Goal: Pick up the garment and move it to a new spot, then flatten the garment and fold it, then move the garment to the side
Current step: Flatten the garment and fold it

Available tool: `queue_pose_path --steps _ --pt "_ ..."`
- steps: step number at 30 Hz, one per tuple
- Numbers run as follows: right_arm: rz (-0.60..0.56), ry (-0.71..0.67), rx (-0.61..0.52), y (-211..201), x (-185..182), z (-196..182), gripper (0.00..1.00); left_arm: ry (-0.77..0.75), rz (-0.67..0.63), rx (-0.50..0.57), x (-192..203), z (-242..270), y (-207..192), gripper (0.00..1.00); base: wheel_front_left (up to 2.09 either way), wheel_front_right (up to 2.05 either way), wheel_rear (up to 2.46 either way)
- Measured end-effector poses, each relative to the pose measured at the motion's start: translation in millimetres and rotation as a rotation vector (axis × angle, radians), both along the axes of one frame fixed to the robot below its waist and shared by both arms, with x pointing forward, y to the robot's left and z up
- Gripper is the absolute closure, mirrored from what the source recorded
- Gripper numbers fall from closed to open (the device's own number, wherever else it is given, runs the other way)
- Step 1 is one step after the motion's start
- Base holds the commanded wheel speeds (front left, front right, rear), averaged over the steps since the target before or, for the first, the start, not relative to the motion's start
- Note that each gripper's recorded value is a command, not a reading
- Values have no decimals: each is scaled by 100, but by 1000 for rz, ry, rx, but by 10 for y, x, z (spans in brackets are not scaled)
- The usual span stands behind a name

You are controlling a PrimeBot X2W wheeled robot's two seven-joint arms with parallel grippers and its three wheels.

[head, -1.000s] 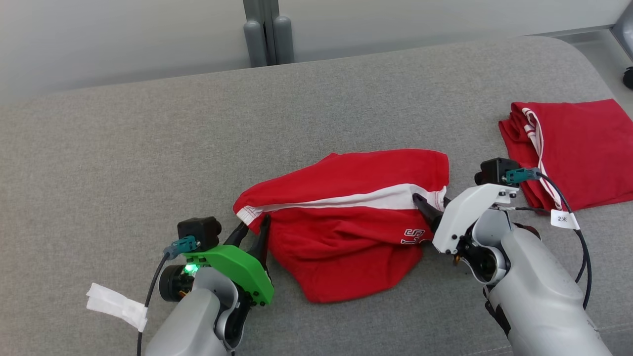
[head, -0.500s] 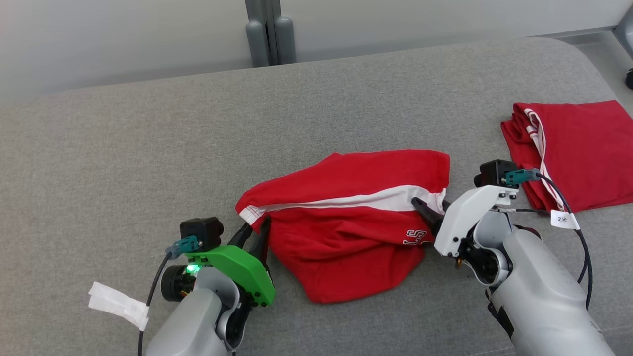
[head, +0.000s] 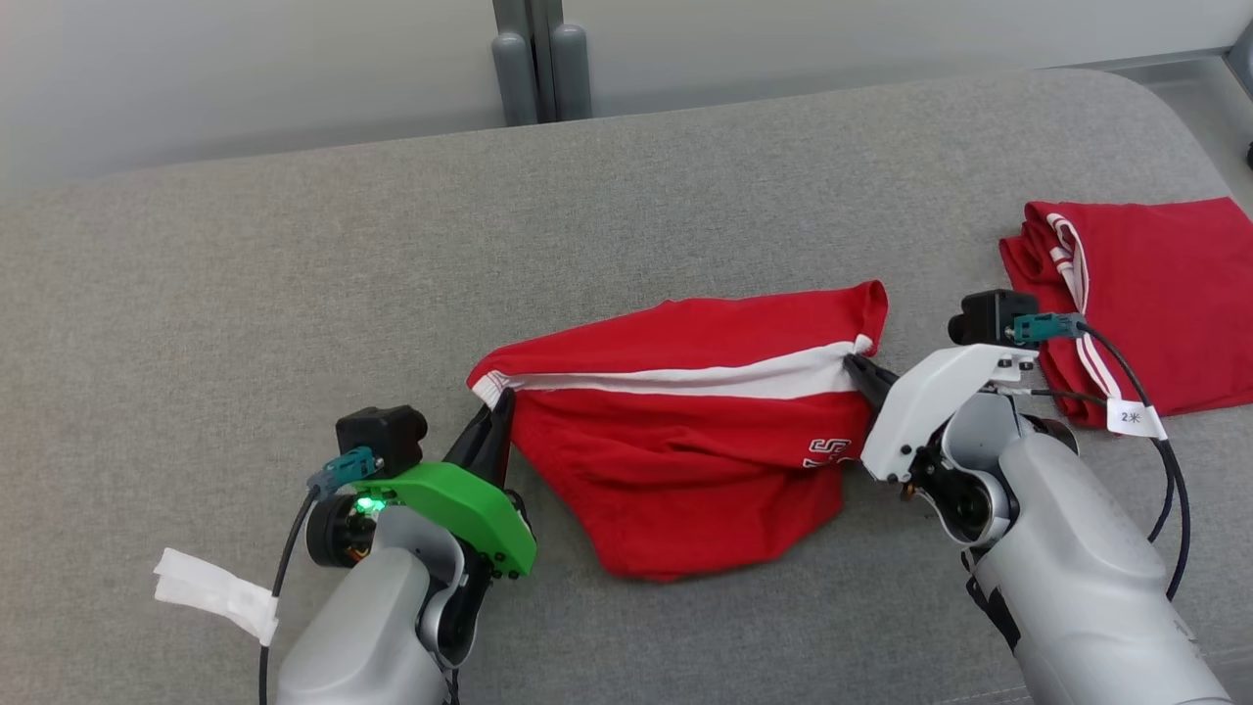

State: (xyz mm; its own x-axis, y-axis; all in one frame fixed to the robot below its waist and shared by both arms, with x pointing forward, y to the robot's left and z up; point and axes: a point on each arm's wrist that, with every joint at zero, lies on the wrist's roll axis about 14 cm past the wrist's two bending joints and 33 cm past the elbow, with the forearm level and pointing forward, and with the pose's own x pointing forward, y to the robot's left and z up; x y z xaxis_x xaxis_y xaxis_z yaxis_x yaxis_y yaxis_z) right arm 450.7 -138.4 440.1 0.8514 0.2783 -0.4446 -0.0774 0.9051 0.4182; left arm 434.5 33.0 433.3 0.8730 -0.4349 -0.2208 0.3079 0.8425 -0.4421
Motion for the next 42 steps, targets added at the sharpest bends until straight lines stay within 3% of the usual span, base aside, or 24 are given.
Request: queue_pose_path --steps 16,22,26,35,42 --pt "-64 -406 13 -283 182 1246 100 -302 0 -146 187 1078 -36 100 0 0 0" --pt "-104 -480 28 -382 131 1456 100 -360 -29 -196 180 1390 -121 100 0 0 0" --pt "-115 -438 92 -359 174 1397 100 -312 -56 -181 238 1314 -132 100 0 0 0" --pt "-152 -449 120 -405 896 1573 100 -320 -66 -141 984 1475 -105 100 0 0 0" --pt "-215 -698 119 -437 1551 2190 100 -547 26 -153 1720 2036 16 100 0 0 0"
